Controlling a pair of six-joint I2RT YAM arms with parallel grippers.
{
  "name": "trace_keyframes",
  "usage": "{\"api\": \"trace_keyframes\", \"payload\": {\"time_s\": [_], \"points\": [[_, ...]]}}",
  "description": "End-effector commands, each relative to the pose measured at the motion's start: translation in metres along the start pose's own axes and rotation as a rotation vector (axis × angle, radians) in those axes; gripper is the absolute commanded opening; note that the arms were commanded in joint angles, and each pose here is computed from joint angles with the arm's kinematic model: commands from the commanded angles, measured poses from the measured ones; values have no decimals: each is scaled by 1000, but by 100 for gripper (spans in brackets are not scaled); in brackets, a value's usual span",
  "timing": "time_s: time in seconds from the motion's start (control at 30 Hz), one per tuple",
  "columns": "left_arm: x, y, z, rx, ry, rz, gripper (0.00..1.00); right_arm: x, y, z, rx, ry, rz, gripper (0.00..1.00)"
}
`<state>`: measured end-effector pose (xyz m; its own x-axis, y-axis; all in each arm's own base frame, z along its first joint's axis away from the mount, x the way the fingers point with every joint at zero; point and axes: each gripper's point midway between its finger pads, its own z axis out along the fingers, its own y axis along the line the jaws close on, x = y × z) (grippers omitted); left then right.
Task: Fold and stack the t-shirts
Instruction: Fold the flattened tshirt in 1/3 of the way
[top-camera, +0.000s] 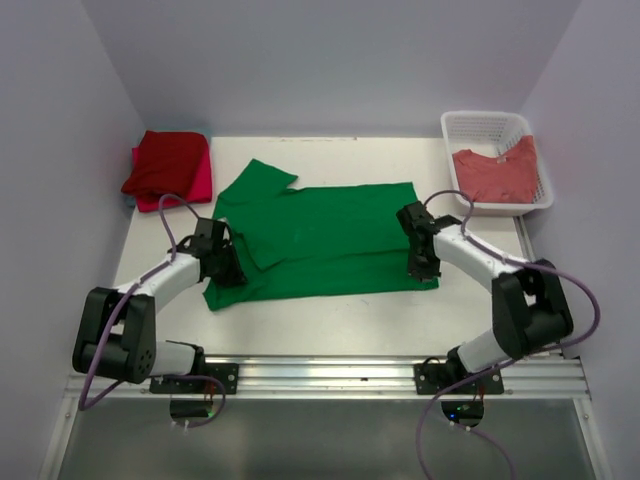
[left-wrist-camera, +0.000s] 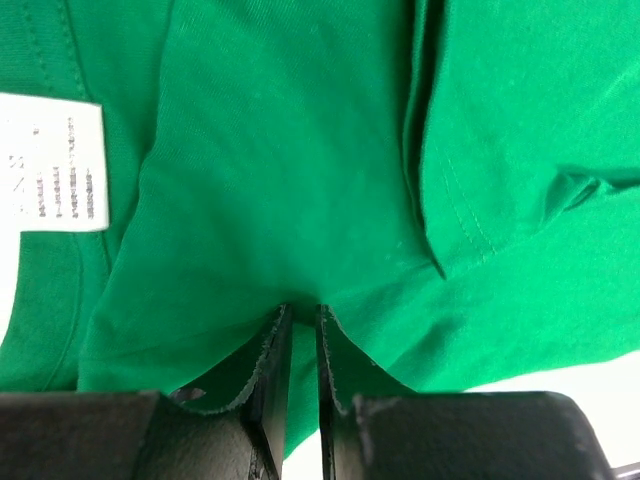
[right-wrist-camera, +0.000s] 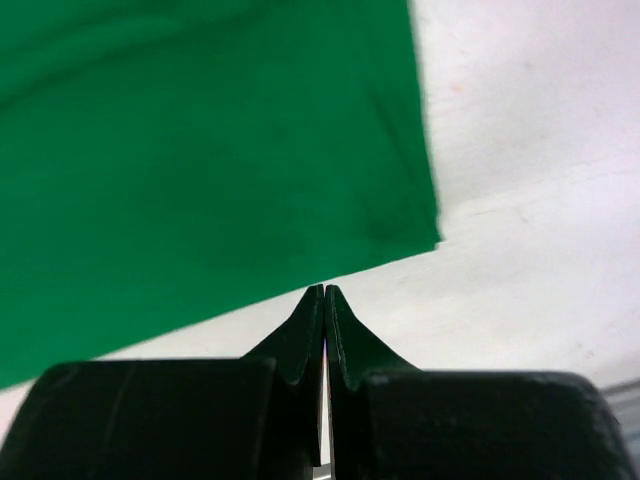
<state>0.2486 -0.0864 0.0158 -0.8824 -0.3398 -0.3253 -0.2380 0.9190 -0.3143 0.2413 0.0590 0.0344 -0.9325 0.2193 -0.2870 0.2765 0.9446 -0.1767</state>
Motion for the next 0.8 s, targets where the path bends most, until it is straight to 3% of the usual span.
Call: {"api": "trace_keyframes", "payload": {"time_s": [0.0,0.13,0.2,0.27,0.33,0.43,0.77], "points": [[-11,-11,-18,30,-37,56,18,-41,40,-58,-294,-228,-24,0],[-32,-16,-31,31,-129,59,17,-59,112,-133,-821,-399,-70,0],[-47,-25,-42,55,-185,66,17,-62,136,-146,-892,-407,-106,18],[-62,-34,-49,89,-252,82,23,-65,155,-145,-872,-391,-155,27],[-76,-44,-50,135,-316,93,42,-54,174,-146,-881,-371,-232,32],[-78,-60,-45,212,-308,81,56,-45,187,-140,-868,-330,-263,35],[-60,-87,-27,394,-216,-1,57,-28,161,-123,-784,-352,-213,35]]}}
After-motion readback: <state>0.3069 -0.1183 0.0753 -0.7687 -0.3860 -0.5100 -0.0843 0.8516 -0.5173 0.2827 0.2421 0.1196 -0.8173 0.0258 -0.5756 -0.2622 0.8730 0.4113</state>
